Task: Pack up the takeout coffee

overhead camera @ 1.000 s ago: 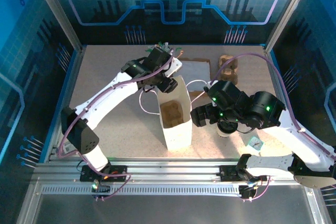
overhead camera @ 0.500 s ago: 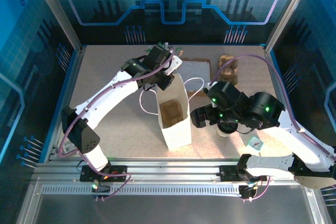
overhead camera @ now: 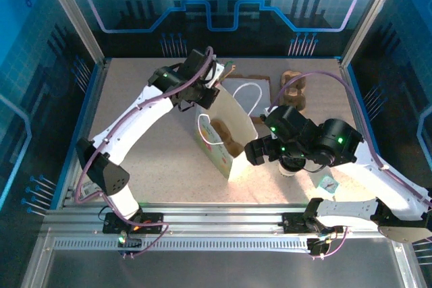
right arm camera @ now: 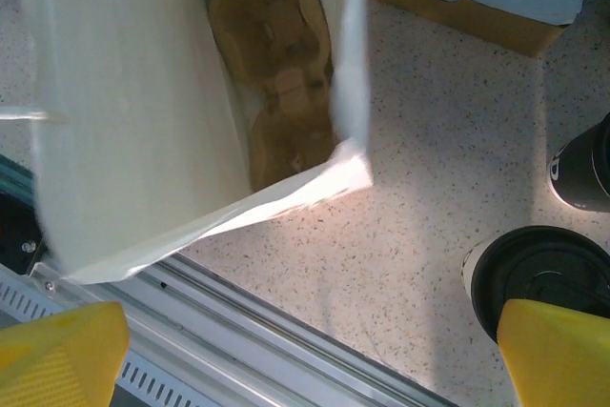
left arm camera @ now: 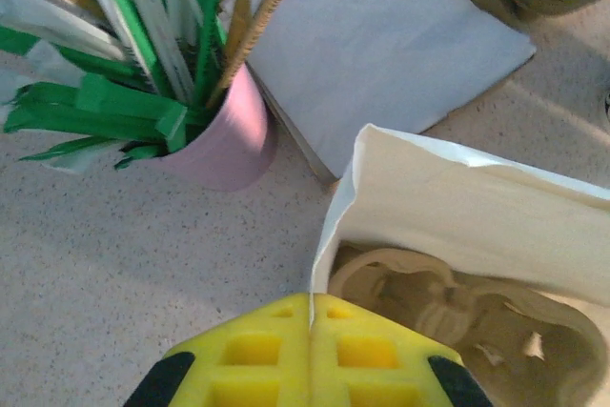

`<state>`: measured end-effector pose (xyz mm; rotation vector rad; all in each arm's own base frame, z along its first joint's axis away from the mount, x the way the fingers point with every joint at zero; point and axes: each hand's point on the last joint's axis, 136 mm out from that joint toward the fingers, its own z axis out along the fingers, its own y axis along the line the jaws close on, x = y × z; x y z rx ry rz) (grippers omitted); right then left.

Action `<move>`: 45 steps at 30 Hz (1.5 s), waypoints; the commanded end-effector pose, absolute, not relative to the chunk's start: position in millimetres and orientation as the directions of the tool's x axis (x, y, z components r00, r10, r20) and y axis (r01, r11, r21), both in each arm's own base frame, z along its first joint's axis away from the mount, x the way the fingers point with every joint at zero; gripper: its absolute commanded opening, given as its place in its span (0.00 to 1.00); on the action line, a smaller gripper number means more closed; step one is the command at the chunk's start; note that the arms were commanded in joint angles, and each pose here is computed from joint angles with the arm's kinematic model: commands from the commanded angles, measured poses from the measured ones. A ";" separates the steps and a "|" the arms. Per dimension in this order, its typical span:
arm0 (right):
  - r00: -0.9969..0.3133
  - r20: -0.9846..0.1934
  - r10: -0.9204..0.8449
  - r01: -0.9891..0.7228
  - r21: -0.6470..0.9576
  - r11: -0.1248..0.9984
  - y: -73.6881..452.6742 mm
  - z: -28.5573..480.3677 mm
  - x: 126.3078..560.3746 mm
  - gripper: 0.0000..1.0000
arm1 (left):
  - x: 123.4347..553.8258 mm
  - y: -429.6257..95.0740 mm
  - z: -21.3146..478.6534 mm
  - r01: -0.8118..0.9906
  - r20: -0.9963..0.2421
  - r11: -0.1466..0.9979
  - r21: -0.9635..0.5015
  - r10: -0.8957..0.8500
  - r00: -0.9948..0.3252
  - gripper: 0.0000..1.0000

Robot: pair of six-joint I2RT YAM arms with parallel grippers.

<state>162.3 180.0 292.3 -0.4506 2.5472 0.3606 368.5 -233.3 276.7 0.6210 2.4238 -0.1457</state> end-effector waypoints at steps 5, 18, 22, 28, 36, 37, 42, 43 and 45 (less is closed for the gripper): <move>-0.809 -0.531 -0.252 -0.391 0.166 0.905 181.1 290.9 164.8 1.00 | 354.1 -226.2 247.5 0.359 -0.490 0.932 -0.036 0.297 -0.820 0.00; -0.786 -0.501 -0.364 -0.476 0.114 0.872 196.4 305.8 176.3 0.95 | 327.2 -228.6 253.1 0.371 -0.525 0.919 -0.134 0.252 -0.813 0.58; -0.797 -0.438 -0.416 -0.494 0.078 0.866 194.7 302.8 181.6 0.95 | 321.7 -223.2 275.0 0.372 -0.565 0.917 -0.143 0.233 -0.791 0.70; -0.812 -0.405 -0.420 -0.491 0.086 0.867 185.5 306.2 185.6 0.90 | 317.9 -218.9 300.2 0.372 -0.615 0.915 -0.154 0.206 -0.761 0.82; -0.822 -0.325 -0.467 -0.498 0.014 0.867 173.7 297.2 186.8 0.80 | 319.1 -206.2 309.1 0.347 -0.644 0.929 -0.130 0.187 -0.742 0.82; -0.822 -0.322 -0.470 -0.499 0.009 0.867 172.7 296.4 187.0 0.79 | 319.0 -202.5 308.9 0.340 -0.648 0.933 -0.120 0.186 -0.739 0.82; -0.819 -0.301 -0.488 -0.516 0.015 0.857 171.8 292.3 184.8 0.74 | 312.4 -180.1 312.6 0.298 -0.698 0.949 -0.103 0.144 -0.701 0.89; -0.818 -0.302 -0.490 -0.519 0.021 0.854 172.1 292.7 183.8 0.75 | 310.8 -176.3 314.0 0.289 -0.713 0.951 -0.108 0.128 -0.689 0.93; -0.815 -0.309 -0.490 -0.520 0.018 0.854 171.1 294.2 183.8 0.76 | 304.9 -171.7 315.2 0.292 -0.743 0.948 -0.124 0.107 -0.661 0.97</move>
